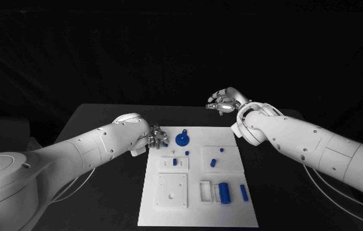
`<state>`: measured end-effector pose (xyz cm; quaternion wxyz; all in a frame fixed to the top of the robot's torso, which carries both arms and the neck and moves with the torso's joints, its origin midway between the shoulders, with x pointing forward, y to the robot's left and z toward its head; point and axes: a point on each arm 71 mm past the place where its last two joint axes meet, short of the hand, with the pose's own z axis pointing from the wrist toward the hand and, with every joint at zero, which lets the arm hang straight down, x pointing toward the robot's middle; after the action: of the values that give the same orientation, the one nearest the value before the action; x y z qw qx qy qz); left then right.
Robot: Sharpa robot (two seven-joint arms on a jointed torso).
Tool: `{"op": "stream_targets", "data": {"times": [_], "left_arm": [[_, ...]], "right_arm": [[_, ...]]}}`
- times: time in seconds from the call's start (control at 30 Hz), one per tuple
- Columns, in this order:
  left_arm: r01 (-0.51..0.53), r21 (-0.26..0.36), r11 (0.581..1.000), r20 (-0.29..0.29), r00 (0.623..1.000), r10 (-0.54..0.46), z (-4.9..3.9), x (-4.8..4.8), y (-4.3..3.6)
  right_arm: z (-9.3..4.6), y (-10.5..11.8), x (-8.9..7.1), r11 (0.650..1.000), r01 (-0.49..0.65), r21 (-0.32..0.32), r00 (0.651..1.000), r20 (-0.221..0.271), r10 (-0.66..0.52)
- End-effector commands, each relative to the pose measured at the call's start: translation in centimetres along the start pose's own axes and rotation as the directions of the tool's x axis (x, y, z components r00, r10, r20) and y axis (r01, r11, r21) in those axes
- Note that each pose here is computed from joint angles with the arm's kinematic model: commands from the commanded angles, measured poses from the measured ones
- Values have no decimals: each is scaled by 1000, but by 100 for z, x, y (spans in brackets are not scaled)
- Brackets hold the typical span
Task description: Assemble the parts on the task board
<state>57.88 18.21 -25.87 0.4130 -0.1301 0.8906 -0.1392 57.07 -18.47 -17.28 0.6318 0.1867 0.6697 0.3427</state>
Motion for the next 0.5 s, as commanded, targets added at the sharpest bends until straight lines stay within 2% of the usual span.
{"op": "stream_targets", "data": {"times": [0.03,0.3,0.5], "left_arm": [[22,18,1000,11,1000,-22,-4,22,3],[59,28,998,38,997,-60,-46,9,43],[100,38,994,58,993,-102,-127,8,104]], "right_arm": [[0,3,11,1000,10,-7,1000,-13,-10],[-4,-8,5,1000,11,-5,1000,-14,-11],[-9,-30,-13,1000,13,-1,1000,-13,-13]]}}
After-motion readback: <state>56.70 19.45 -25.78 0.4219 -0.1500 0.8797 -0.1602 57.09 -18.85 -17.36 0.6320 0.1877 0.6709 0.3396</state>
